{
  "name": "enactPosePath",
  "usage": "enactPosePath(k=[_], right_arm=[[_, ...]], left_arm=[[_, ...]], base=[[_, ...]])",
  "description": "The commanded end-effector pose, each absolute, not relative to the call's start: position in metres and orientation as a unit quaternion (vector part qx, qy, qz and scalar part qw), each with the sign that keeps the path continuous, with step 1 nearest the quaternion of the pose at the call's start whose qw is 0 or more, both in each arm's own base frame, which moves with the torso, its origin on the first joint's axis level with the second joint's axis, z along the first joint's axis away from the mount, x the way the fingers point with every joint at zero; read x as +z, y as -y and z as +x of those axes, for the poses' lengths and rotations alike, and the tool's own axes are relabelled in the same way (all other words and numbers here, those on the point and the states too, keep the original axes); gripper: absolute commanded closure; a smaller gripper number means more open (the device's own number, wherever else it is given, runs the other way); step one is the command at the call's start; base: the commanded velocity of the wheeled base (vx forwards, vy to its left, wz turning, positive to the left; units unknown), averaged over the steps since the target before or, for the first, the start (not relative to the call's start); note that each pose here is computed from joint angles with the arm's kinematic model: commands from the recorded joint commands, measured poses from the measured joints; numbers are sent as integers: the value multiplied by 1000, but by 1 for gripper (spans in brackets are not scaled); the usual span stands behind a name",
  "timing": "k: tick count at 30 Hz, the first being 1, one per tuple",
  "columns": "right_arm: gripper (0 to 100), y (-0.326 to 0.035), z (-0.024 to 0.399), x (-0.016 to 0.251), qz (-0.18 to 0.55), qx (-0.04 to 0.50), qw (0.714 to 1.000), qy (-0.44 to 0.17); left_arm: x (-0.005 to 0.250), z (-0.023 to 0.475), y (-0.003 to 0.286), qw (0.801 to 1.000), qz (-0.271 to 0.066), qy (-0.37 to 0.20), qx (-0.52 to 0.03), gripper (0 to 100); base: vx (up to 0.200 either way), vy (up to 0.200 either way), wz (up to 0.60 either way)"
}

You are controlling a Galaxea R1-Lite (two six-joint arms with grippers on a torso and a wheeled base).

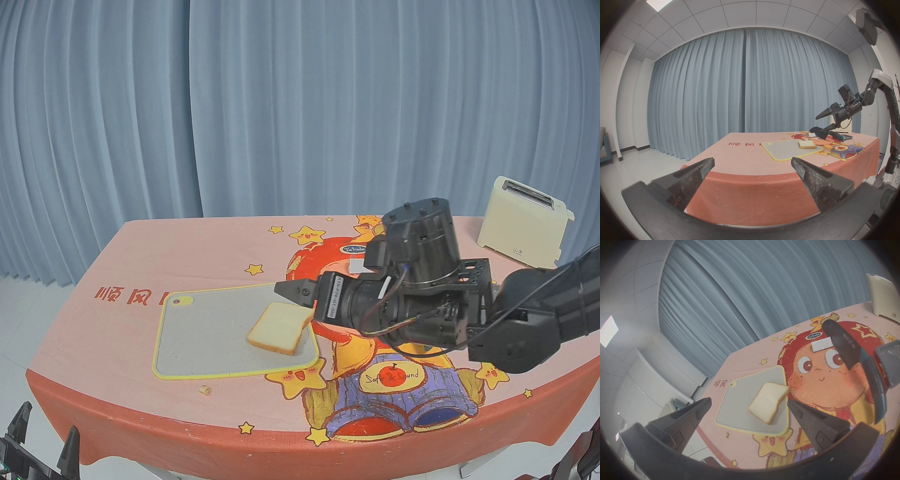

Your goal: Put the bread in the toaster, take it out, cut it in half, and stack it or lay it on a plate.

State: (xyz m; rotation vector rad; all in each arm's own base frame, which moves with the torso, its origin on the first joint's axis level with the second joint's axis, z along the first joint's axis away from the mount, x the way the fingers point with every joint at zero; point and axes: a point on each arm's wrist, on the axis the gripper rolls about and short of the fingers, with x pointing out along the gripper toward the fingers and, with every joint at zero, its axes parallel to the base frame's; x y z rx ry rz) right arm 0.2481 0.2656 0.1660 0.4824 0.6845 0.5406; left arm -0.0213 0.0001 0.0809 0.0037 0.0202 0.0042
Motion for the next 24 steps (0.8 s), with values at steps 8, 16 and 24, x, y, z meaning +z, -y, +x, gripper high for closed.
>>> enactPosePath(k=[8, 16, 24], right_arm=[[0, -202, 208, 200, 229, 267, 891, -287], [0, -150, 187, 223, 225, 277, 903, -238], [0, -131, 177, 217, 200, 290, 906, -236]], left_arm=[[76, -20, 0, 1000, 1, -20, 2, 0], [76, -20, 0, 1000, 1, -20, 2, 0], [76, -20, 0, 1000, 1, -20, 2, 0]], base=[[0, 0, 0], [0, 0, 0], [0, 0, 0]])
